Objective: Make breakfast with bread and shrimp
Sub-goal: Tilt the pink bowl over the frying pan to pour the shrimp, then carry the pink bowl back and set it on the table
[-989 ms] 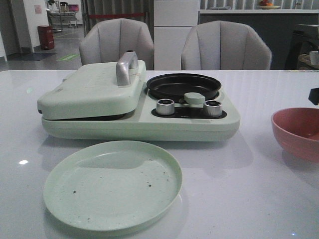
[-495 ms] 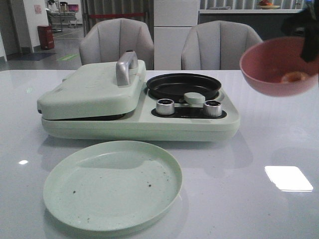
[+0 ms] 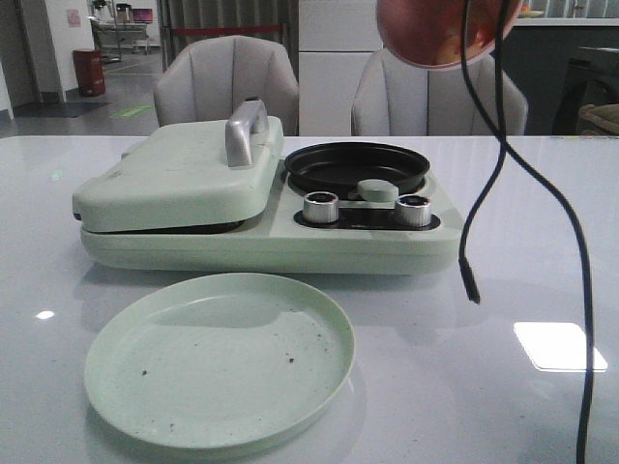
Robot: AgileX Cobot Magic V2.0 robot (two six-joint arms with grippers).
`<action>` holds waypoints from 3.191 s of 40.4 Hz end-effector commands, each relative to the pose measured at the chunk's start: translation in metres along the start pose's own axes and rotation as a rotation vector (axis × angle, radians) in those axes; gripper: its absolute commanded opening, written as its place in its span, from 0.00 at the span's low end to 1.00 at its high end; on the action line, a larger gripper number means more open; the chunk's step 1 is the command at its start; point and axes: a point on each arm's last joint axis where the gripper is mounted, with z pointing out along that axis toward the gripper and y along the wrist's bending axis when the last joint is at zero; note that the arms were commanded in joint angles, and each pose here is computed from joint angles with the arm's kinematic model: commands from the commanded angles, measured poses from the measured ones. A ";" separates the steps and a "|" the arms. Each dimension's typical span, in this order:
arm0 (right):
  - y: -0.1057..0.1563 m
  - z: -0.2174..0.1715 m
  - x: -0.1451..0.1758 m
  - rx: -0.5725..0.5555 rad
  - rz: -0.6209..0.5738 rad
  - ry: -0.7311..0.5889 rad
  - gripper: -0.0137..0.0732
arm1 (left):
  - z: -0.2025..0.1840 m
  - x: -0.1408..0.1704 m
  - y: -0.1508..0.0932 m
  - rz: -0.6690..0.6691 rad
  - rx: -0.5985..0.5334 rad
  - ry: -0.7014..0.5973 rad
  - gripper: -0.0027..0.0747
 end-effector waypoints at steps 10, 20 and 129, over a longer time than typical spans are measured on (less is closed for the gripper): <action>-0.005 -0.016 -0.039 0.318 -0.098 -0.177 0.21 | -0.007 -0.014 0.000 -0.012 -0.009 -0.105 0.16; -0.007 -0.034 -0.056 0.480 -0.140 -0.286 0.21 | -0.007 -0.014 0.000 -0.012 -0.009 -0.105 0.16; 0.033 0.015 0.254 -0.568 0.944 0.529 0.57 | -0.007 -0.014 0.000 -0.012 -0.009 -0.105 0.16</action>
